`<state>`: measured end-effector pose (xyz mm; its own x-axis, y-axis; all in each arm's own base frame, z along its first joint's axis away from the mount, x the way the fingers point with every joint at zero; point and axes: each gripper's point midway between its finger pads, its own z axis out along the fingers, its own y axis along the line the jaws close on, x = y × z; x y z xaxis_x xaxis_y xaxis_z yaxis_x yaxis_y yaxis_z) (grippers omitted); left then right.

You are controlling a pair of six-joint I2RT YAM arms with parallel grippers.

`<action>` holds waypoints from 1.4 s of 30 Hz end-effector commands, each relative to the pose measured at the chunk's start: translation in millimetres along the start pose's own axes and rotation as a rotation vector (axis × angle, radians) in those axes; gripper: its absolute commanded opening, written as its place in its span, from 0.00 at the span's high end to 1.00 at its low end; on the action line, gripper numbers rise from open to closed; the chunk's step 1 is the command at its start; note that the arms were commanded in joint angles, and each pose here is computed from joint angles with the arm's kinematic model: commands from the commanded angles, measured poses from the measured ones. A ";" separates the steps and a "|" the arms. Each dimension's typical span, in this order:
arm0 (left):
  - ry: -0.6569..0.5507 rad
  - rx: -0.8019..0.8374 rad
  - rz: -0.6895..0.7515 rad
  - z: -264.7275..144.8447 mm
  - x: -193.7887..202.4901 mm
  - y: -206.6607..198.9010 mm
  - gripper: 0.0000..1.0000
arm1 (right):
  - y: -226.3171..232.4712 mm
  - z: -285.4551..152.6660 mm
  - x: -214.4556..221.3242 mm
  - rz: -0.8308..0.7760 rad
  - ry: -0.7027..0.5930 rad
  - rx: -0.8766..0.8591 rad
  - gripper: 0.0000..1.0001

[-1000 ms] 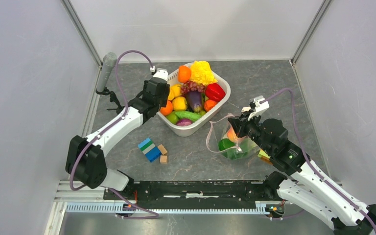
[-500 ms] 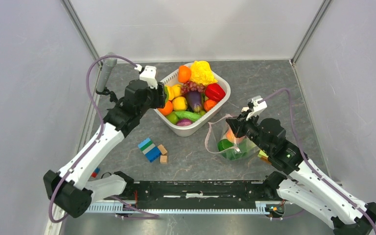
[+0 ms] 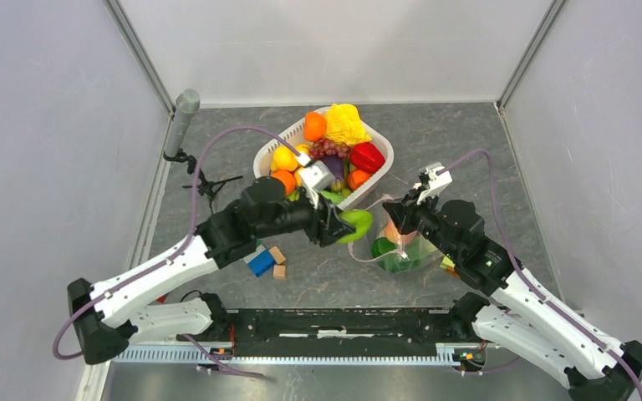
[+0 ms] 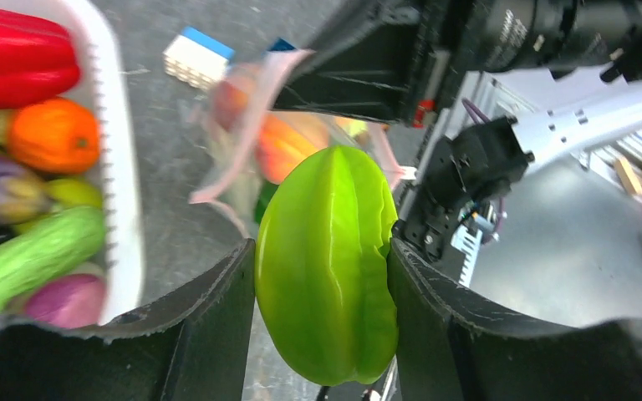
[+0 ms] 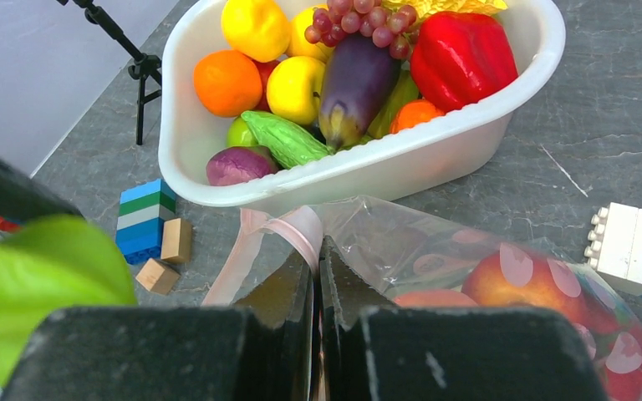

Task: Place the food in the zip-top bag and seal the zipper
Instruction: Place the fake fruit in the zipper food storage bag.

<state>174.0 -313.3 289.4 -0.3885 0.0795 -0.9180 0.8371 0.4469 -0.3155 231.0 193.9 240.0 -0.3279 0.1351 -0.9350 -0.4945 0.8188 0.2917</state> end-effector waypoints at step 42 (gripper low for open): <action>-0.014 -0.583 0.165 8.0 -37.1 126.4 0.00 | -21.5 -36.7 -60.4 0.033 -0.240 0.132 0.88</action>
<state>255.1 -295.5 287.7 -0.2580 0.1134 -0.9595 0.6407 0.7634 -0.0820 229.6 150.0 287.3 -0.1618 0.2676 -0.9498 -0.3792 0.8718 0.3102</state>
